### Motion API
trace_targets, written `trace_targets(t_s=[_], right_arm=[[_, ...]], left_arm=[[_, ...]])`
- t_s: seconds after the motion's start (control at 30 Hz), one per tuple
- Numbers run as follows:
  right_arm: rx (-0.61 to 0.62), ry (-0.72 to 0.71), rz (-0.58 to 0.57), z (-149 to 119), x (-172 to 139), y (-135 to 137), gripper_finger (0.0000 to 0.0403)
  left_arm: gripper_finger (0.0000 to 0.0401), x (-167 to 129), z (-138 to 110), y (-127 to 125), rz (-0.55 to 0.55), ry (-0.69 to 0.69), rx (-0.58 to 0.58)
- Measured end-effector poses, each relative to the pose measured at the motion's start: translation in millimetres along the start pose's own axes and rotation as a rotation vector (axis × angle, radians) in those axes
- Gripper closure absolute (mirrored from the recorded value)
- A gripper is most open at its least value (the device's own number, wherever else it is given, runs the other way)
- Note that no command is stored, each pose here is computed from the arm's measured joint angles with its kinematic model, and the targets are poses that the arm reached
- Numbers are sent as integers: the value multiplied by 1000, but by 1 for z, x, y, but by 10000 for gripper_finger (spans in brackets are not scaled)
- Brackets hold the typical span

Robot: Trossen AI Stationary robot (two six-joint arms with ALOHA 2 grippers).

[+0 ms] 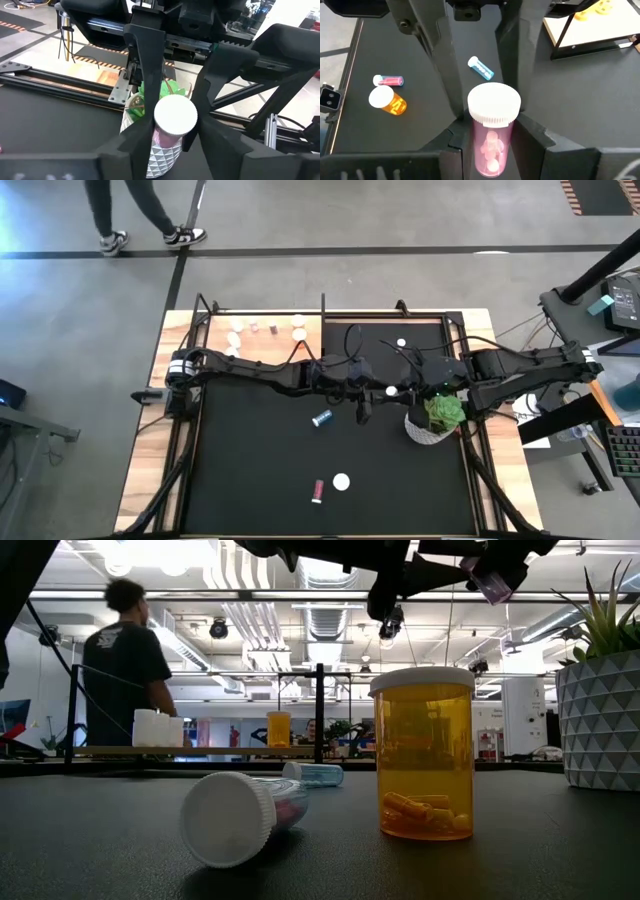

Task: Pick and place medicine bottles onto shelf by color
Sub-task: Put the bottom pink pill bottle into the shelf

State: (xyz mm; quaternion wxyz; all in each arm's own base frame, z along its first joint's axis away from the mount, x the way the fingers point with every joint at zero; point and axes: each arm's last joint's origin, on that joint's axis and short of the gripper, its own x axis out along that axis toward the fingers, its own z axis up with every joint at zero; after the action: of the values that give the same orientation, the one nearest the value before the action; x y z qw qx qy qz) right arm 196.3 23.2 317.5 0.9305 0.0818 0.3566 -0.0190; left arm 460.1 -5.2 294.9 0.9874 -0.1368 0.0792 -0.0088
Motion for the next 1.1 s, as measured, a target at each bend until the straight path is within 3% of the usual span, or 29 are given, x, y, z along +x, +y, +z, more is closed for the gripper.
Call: trace_targets(t_s=[0.23,0.67,1.1], right_arm=[[1,-1,1,0,0,0,303],[30,4,1,0,0,0,301],[45,39,18,-4,-2,0,234]], left_arm=[[306,0,-1,0,-11,3,-1],[310,0,-1,0,-15,0,-4],[311,1,-1,2,-11,-4,-2]])
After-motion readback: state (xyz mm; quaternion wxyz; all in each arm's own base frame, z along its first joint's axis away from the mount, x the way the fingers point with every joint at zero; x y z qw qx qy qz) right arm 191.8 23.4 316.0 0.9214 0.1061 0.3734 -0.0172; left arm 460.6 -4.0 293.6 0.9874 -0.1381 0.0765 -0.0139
